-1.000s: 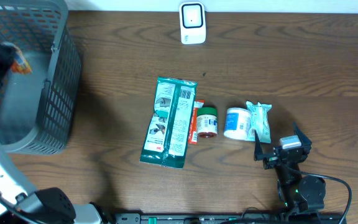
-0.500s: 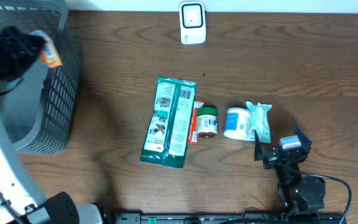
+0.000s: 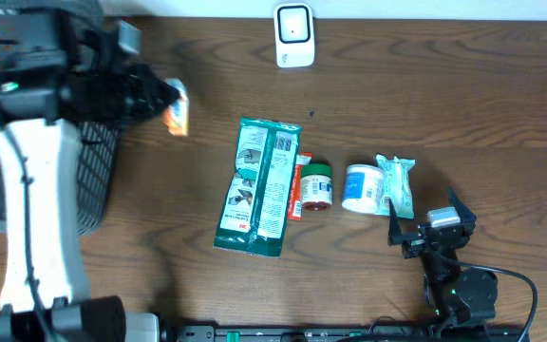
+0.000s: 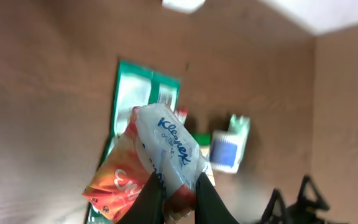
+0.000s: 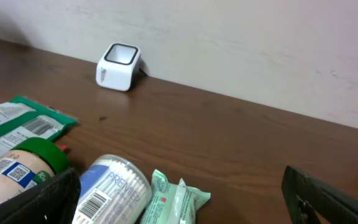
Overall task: Scan the item barcode
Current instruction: 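Lift the tissue pack out and carry it toward the scanner, then lower the tissue pack left of the pouch and release it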
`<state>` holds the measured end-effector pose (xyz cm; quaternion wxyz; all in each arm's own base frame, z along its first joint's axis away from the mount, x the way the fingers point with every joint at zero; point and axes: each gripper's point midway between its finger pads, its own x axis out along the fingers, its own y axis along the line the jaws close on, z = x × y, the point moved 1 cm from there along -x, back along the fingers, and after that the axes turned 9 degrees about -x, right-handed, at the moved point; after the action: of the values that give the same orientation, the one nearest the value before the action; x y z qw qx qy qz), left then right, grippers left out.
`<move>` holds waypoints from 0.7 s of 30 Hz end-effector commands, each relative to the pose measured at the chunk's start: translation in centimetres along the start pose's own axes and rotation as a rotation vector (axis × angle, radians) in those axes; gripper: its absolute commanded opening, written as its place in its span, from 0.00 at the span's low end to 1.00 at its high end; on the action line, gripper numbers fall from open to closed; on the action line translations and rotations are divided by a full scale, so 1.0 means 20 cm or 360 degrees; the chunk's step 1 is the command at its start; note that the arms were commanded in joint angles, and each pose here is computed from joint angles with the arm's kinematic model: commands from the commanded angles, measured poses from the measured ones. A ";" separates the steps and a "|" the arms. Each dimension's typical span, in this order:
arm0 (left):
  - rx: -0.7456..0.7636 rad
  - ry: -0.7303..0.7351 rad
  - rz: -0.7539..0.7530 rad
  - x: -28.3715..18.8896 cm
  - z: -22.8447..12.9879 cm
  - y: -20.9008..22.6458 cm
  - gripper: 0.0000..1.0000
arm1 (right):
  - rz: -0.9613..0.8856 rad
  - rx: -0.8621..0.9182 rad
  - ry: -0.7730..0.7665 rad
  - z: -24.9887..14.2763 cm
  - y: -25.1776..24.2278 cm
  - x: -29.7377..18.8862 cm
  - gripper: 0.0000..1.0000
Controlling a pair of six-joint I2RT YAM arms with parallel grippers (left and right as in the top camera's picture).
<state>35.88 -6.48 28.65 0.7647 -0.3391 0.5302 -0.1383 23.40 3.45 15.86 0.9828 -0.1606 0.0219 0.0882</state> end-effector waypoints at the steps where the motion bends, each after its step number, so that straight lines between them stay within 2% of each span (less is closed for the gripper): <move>1: -0.0021 0.0232 0.0078 0.23 -0.08 0.12 0.08 | 0.0011 -0.0001 -0.0004 0.00 0.01 0.00 0.99; 13: -0.0158 0.0719 0.0160 0.74 -0.23 0.36 0.08 | 0.0011 -0.0001 -0.0004 0.00 0.01 0.00 0.99; 21: -0.0223 0.0793 0.0192 0.91 -0.23 0.50 0.08 | 0.0011 -0.0001 -0.0004 0.00 0.01 0.00 0.99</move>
<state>37.64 -11.27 9.03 0.6019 -0.3146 0.7228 -0.1275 23.40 3.45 15.86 0.9828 -0.1606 0.0219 0.0882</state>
